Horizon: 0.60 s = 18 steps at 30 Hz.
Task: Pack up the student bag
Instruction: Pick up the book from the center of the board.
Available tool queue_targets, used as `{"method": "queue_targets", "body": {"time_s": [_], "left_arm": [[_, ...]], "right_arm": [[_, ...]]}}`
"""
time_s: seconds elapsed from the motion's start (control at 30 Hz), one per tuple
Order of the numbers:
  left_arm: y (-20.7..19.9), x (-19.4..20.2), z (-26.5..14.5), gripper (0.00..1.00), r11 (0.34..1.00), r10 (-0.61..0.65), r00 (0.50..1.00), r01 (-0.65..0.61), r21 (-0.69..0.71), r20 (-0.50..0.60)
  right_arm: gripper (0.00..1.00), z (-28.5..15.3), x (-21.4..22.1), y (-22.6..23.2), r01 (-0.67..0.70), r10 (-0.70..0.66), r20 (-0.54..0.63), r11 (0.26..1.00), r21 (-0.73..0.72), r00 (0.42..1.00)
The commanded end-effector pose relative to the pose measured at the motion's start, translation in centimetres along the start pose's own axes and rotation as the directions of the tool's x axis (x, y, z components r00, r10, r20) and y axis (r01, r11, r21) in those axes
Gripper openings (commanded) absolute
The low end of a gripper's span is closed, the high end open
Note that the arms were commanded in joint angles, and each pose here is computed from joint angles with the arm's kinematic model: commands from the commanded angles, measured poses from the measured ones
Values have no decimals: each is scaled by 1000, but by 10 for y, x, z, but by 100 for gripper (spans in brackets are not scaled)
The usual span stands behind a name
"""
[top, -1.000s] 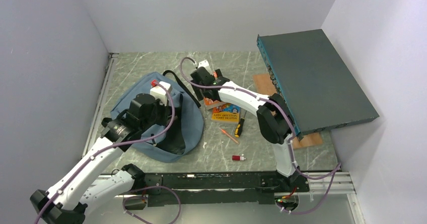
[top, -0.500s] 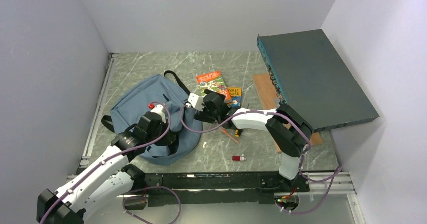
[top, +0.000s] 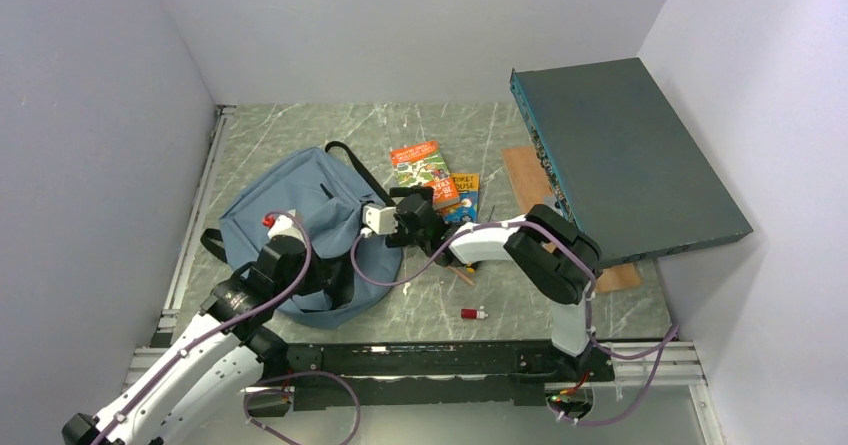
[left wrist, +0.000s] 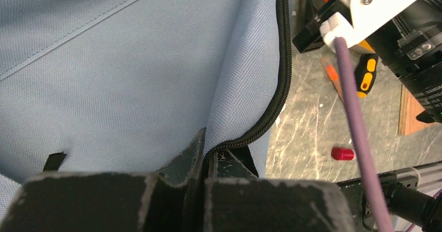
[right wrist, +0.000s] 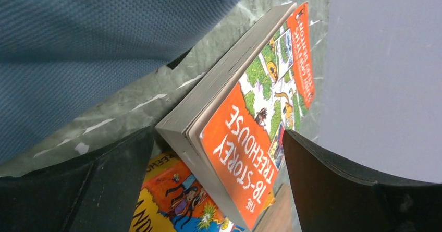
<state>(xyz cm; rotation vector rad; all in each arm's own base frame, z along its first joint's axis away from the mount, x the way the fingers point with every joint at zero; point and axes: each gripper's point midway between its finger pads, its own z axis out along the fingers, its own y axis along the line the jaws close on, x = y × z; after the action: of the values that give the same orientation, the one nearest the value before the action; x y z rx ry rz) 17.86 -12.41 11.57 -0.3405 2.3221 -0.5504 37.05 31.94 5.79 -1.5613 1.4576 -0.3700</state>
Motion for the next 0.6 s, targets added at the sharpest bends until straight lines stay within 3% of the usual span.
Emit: {"method": "queue_targets", "body": {"time_s": [0.0,0.13,0.33,0.4,0.57], "left_arm": [[19,2,-1,0,997,-27,999,29,-72,25],[19,0,-1,0,997,-23,999,26,-80,30],[18,2,2,0,996,-16,1000,17,-83,14],[18,2,2,0,996,-15,1000,16,-83,11],[19,2,2,0,996,-12,1000,13,-92,10]], "right_arm": [[96,12,12,-6,104,-98,-106,993,52,990],[93,18,31,-7,137,-112,-222,985,102,969],[88,29,40,6,171,-143,-257,981,88,956],[81,32,36,8,146,-123,-234,985,87,964],[51,35,28,-1,115,-86,-194,983,143,977]]}}
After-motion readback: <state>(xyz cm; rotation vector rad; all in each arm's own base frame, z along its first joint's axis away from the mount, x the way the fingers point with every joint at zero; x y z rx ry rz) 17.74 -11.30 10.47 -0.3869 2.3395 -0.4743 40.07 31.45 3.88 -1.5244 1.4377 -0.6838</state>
